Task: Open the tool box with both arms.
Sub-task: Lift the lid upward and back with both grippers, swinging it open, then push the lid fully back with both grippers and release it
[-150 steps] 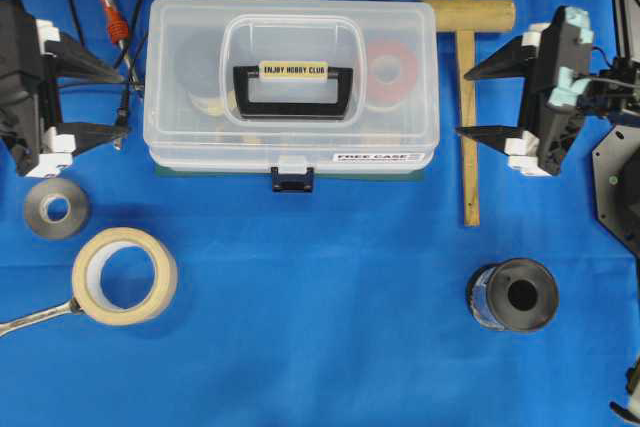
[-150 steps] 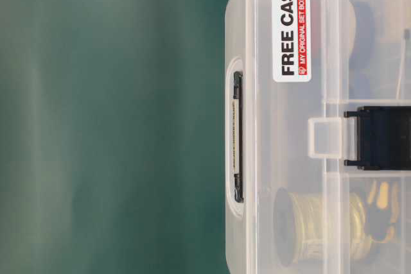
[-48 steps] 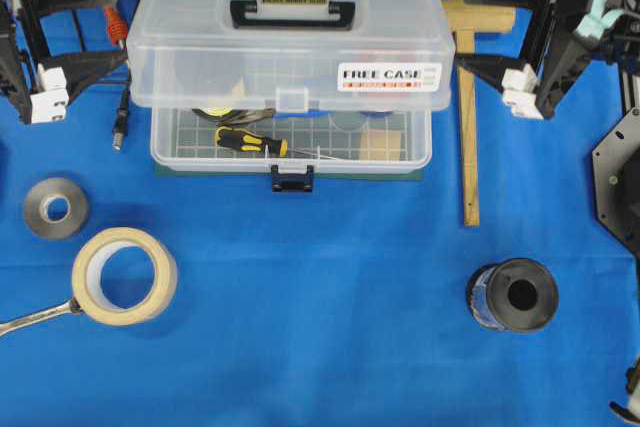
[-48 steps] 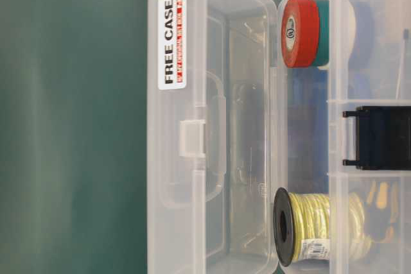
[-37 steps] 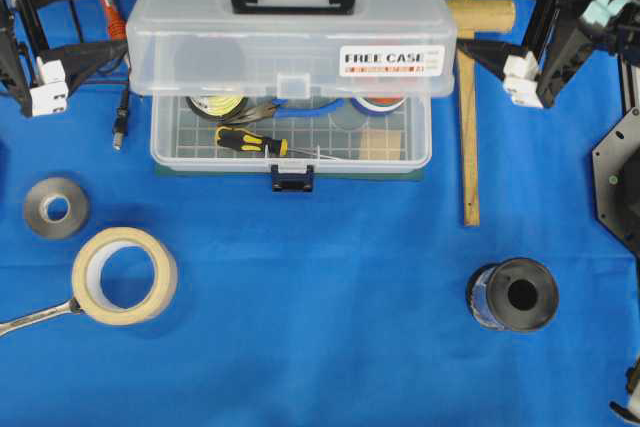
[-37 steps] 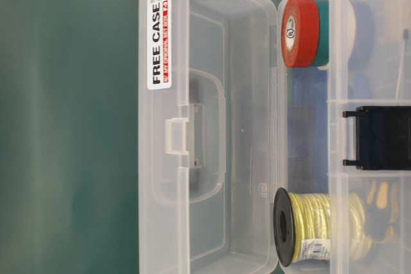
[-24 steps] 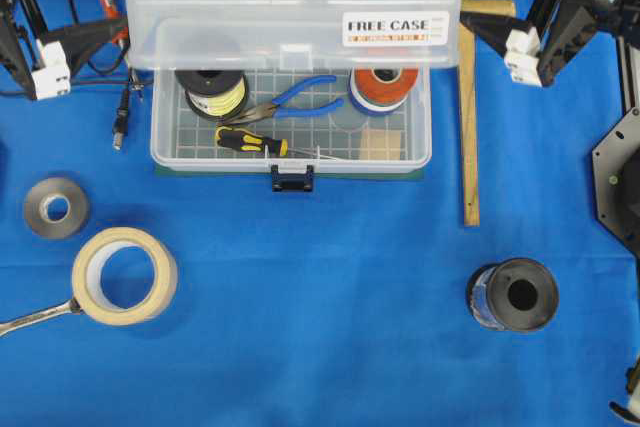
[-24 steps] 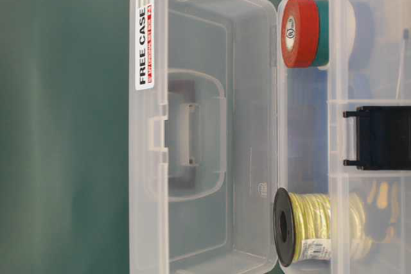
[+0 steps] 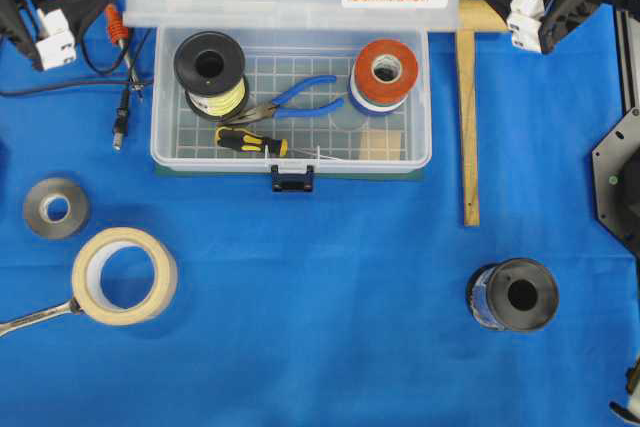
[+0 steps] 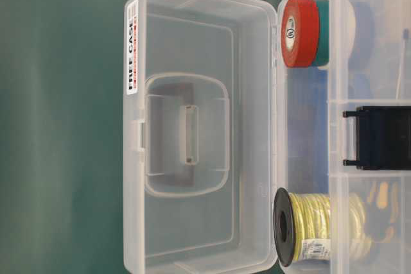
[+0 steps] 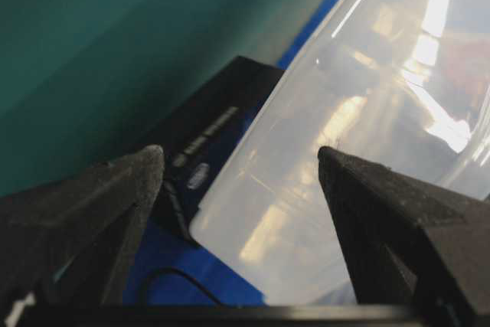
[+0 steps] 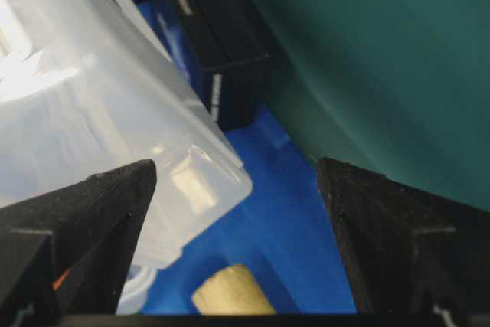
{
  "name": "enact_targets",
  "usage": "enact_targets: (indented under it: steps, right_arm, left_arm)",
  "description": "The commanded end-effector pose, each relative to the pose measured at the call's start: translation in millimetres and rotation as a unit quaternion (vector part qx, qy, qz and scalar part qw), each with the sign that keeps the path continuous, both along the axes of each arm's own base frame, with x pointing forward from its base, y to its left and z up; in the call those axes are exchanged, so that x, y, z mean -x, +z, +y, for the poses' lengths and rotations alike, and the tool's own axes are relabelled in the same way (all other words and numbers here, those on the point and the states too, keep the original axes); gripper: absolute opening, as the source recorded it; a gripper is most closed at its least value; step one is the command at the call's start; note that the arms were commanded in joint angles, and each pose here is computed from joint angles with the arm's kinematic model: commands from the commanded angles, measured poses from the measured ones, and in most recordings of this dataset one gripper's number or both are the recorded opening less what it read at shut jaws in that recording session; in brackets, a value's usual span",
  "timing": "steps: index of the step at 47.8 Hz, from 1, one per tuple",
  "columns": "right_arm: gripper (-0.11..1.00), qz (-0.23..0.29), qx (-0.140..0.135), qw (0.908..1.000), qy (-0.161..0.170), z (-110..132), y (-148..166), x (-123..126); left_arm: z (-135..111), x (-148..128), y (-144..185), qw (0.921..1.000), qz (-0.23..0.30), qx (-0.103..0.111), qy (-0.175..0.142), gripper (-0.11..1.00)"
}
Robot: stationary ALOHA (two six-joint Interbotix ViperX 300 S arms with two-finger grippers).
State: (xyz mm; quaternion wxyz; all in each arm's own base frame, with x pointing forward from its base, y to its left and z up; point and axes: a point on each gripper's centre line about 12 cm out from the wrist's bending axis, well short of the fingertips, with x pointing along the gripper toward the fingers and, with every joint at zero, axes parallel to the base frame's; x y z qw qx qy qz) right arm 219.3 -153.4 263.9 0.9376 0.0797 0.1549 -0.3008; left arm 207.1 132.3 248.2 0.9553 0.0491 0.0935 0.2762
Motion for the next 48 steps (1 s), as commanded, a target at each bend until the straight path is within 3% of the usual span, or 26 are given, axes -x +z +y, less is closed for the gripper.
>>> enact_targets:
  steps: [1, 48]
  right_arm:
    - [0.85, -0.015, 0.009, 0.9998, -0.008, -7.6, 11.6, -3.5]
    - [0.85, 0.011, -0.002, 0.9969, -0.078, -68.2, 0.6, -9.3]
  left_arm:
    - [7.5, -7.4, 7.1, 0.9999, -0.008, -0.008, 0.004, 0.81]
    - [67.9, -20.1, -3.4, 0.9966, 0.037, 0.000, 0.073, 0.81]
